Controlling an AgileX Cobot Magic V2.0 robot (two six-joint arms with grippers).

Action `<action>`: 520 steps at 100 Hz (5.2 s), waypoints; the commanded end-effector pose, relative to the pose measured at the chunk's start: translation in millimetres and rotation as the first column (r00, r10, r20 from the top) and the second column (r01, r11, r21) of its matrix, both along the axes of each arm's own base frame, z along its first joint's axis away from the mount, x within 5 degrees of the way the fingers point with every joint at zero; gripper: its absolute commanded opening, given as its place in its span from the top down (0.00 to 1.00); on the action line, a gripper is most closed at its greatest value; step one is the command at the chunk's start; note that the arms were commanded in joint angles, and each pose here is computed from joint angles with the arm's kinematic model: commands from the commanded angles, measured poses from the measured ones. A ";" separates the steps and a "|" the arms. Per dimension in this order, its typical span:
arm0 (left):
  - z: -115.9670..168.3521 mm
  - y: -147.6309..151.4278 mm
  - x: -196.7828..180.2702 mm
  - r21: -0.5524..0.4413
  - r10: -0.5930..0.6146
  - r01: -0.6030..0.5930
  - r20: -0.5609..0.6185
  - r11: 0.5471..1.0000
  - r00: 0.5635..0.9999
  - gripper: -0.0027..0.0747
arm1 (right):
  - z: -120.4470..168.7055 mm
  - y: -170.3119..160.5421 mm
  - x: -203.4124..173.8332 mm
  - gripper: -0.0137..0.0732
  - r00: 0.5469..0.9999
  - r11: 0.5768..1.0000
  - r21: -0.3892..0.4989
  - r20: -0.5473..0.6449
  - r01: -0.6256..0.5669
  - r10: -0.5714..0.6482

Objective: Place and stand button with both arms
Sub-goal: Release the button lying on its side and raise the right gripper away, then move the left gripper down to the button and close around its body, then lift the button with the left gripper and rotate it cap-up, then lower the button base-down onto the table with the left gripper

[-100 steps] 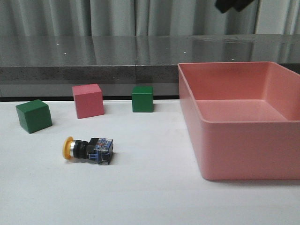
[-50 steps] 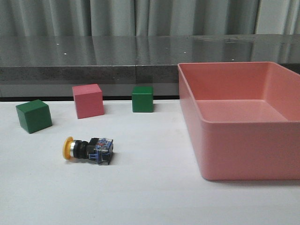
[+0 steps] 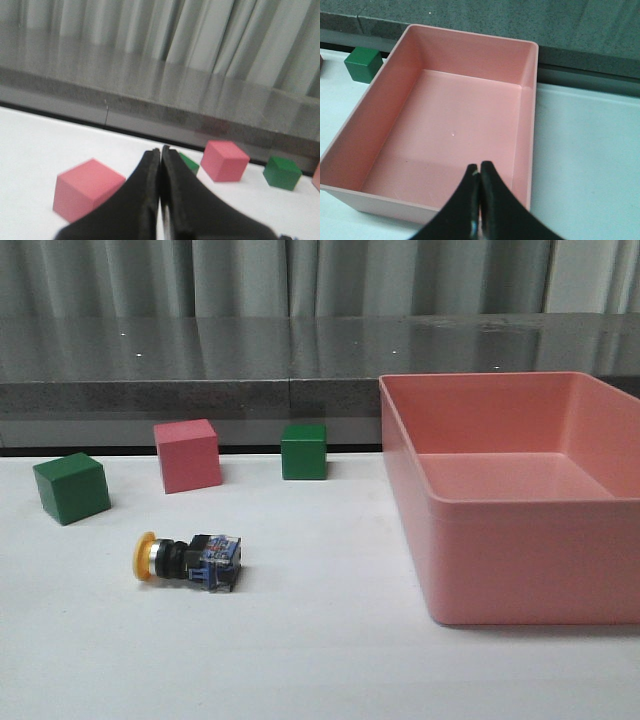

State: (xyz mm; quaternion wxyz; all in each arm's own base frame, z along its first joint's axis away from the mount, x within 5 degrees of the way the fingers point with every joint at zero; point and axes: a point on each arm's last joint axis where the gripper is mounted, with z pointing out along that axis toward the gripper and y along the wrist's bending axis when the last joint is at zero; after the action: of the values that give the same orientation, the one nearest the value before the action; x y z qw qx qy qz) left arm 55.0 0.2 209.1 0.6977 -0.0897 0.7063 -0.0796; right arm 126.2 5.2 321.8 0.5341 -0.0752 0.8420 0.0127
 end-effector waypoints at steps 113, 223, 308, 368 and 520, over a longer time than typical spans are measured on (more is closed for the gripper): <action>79.8 -70.4 236.2 0.401 -0.738 0.897 -0.547 0.184 0.396 0.35 | 9.7 -0.9 0.1 0.92 0.998 1.000 0.013 0.059 0.016 -0.017; -55.7 -81.5 286.2 0.343 -0.843 0.939 -0.509 -0.013 0.174 0.36 | 9.7 -0.9 0.1 0.92 0.998 1.000 0.013 0.059 0.016 -0.017; -74.8 -91.7 279.0 0.336 -0.877 0.932 -0.477 -0.133 0.047 0.97 | 9.9 -1.0 0.2 0.92 0.998 1.000 0.013 0.062 0.017 -0.018; 74.0 -98.7 278.1 0.431 -0.443 0.881 -0.840 -0.196 0.313 0.99 | 10.0 -1.0 0.2 0.92 0.998 1.000 0.013 0.063 0.017 -0.018; 18.5 -195.1 267.9 0.326 0.286 0.840 -0.834 -0.433 0.472 0.94 | 8.8 -0.5 -0.3 0.92 0.999 1.000 0.013 0.049 0.012 -0.013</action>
State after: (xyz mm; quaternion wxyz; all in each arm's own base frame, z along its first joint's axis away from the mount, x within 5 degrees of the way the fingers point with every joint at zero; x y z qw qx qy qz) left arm 324.4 -193.9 201.6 0.0147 0.7373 0.6135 0.2825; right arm 124.0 6.3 317.1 0.5186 -0.0784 0.8512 0.0190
